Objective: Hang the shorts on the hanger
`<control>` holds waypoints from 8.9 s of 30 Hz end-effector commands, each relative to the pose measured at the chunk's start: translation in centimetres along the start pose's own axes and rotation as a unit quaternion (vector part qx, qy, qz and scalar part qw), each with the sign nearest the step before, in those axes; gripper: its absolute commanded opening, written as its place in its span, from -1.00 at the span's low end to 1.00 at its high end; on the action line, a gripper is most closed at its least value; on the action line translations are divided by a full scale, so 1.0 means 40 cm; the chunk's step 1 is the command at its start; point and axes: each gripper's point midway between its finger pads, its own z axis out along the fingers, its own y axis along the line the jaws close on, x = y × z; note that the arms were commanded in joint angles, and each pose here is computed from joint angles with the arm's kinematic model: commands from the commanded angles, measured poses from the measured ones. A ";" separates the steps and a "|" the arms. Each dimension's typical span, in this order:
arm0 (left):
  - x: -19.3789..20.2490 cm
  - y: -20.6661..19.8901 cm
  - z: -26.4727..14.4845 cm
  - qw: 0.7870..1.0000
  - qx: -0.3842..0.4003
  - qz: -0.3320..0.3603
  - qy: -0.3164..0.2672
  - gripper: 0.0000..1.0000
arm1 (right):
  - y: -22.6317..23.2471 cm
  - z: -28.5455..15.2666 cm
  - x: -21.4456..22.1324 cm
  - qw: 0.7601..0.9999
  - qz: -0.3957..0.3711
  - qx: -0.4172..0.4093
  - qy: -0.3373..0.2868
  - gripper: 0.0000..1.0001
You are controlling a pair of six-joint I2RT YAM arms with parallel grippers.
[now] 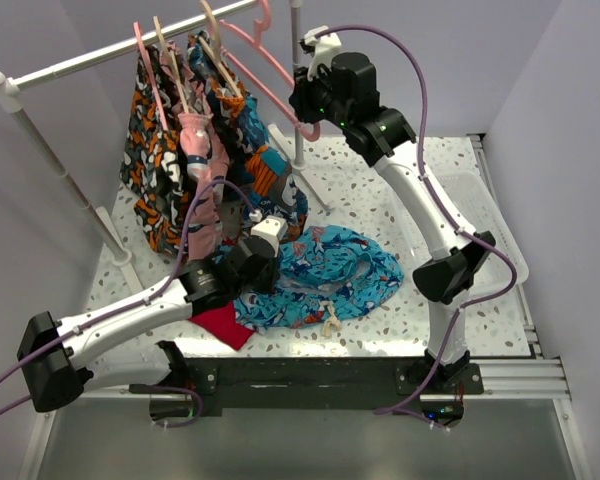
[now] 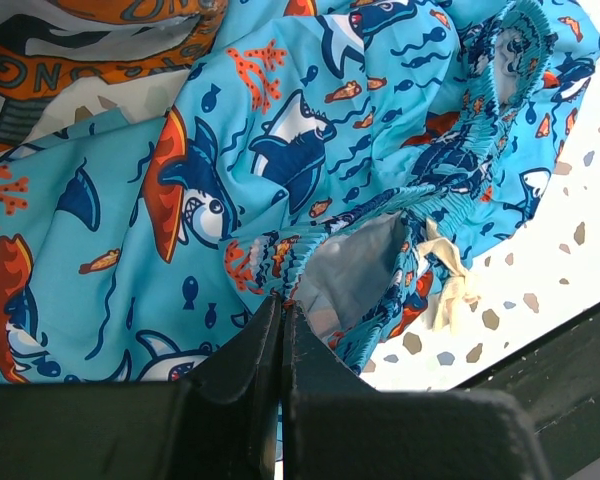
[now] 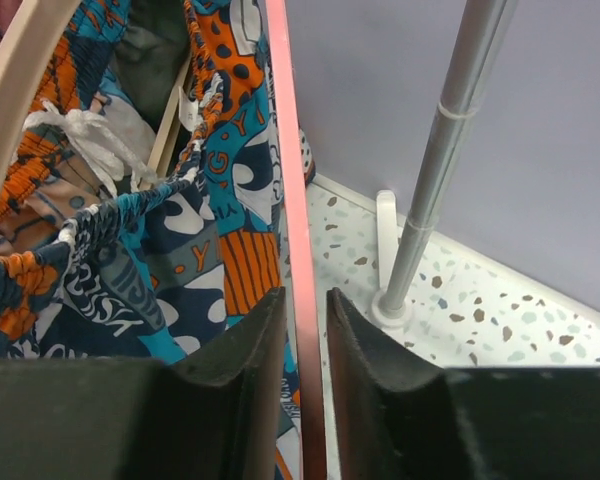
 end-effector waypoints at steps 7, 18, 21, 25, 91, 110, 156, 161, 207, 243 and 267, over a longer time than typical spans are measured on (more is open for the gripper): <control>-0.058 -0.007 -0.025 0.999 0.005 -0.010 -0.037 -1.00 | 0.007 -0.077 -0.176 0.995 -0.003 -0.009 -0.101 -1.00; -0.060 0.002 -0.024 0.999 -0.009 -0.010 -0.037 -1.00 | 0.008 -0.131 -0.213 0.991 -0.001 -0.010 -0.131 -1.00; -0.060 0.004 -0.023 0.999 -0.011 -0.012 -0.036 -1.00 | 0.012 -0.137 -0.197 0.993 0.001 -0.013 -0.119 -1.00; -0.063 0.004 -0.025 0.999 -0.011 -0.011 -0.037 -1.00 | 0.007 -0.160 -0.186 0.993 0.002 -0.011 -0.119 -1.00; -0.103 -0.008 -0.072 0.992 -0.002 0.110 -0.068 -1.00 | 0.178 -0.976 0.470 0.938 0.085 -0.240 0.235 -1.00; -0.186 0.091 -0.183 0.979 -0.127 0.084 -0.137 -1.00 | 0.243 -0.983 0.504 0.915 0.104 -0.327 0.212 -1.00; -0.283 -0.145 -0.110 0.972 0.067 0.073 -0.214 0.16 | 0.226 -0.739 0.663 0.936 0.176 -0.280 0.119 -1.00; -0.296 -0.153 -0.099 0.970 0.065 0.063 -0.225 0.17 | 0.226 -0.740 0.663 0.936 0.175 -0.280 0.119 -1.00; -0.258 -0.098 -0.114 0.964 0.059 0.005 -0.259 -1.00 | 0.139 -0.559 0.826 0.916 0.300 -0.070 0.258 -0.20; -0.343 0.044 -0.142 0.910 -0.078 -0.131 -0.385 -1.00 | -0.006 -0.754 0.783 0.931 0.266 0.102 0.226 -1.00; -0.306 0.047 -0.100 0.911 -0.092 -0.117 -0.384 -1.00 | -0.030 -0.818 0.508 0.950 0.235 0.110 0.176 -1.00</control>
